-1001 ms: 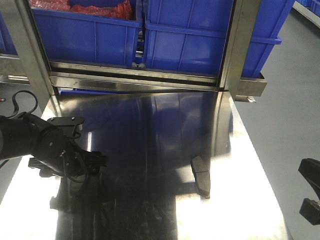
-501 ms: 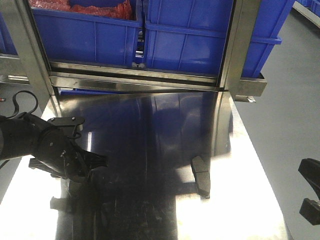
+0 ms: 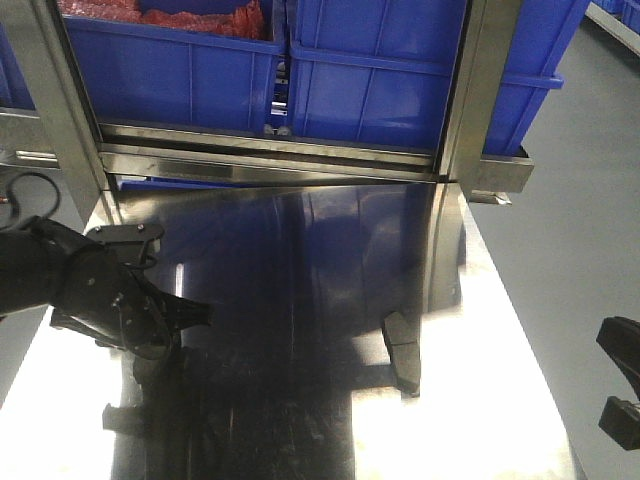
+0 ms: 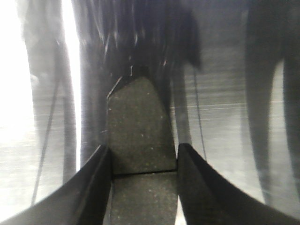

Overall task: Move and align brake pads A on conveyor
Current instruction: 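Lift the brake pad with the left gripper and hold it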

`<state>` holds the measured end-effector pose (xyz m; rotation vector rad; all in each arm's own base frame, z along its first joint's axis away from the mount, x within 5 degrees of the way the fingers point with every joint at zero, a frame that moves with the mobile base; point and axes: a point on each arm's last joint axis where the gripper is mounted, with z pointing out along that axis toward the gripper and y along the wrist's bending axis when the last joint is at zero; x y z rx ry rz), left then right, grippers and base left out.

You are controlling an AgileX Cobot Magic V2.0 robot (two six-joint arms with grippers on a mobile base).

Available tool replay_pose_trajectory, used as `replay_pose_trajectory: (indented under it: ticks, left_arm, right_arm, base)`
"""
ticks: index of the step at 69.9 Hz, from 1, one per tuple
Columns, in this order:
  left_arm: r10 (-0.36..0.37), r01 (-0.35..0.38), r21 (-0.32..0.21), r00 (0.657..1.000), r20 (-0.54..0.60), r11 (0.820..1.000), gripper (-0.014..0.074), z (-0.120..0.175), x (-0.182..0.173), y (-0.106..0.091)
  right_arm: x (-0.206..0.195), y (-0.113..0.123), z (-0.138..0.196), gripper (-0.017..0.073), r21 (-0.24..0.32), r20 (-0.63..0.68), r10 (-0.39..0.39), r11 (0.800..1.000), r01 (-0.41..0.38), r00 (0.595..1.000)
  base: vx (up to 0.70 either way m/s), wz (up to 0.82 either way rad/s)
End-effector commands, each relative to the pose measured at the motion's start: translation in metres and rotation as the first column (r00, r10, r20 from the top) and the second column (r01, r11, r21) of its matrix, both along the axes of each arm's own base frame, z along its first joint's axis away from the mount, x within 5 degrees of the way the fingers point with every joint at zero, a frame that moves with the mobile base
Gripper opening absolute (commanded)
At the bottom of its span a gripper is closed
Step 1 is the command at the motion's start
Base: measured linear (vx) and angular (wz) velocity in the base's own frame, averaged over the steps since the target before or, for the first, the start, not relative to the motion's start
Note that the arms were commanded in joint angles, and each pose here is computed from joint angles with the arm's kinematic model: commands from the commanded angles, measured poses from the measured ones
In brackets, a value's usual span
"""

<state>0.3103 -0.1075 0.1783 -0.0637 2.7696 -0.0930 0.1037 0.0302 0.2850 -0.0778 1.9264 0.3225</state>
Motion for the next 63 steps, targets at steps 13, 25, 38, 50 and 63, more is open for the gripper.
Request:
replay_pose_trajectory:
  ticks: [13,25,38,50,63]
  left_arm:
    - [-0.037,0.043,-0.031,0.985,0.171,0.999,0.0057,0.052,-0.019,0.006]
    - [-0.036,0.045,-0.039,0.979,0.203,0.998,0.0057,0.064,-0.042,0.014]
    - [-0.037,0.052,-0.049,0.963,0.266,0.997,0.0057,0.08,-0.063,0.023]
    - [-0.04,0.057,-0.049,0.952,0.304,0.997,0.0057,0.091,-0.07,0.027]
    - [-0.04,0.057,-0.049,0.951,0.305,0.997,0.0057,0.092,-0.07,0.027]
  right_arm:
    - [0.003,0.0,0.015,-0.0008,0.015,0.088,-0.002,1.0,0.001,0.996]
    - [0.003,0.0,0.015,-0.0008,0.015,0.088,-0.002,1.0,0.001,0.996]
    - [0.003,0.0,0.015,-0.0008,0.015,0.088,-0.002,1.0,0.001,0.996]
    - [0.003,0.0,0.015,-0.0008,0.015,0.088,-0.002,1.0,0.001,0.996]
    - [0.003,0.0,0.015,-0.0008,0.015,0.088,-0.002,1.0,0.001,0.996]
  base:
    - [0.0,0.0]
    - [0.0,0.0]
    - [0.0,0.0]
    - [0.0,0.0]
    - [0.0,0.0]
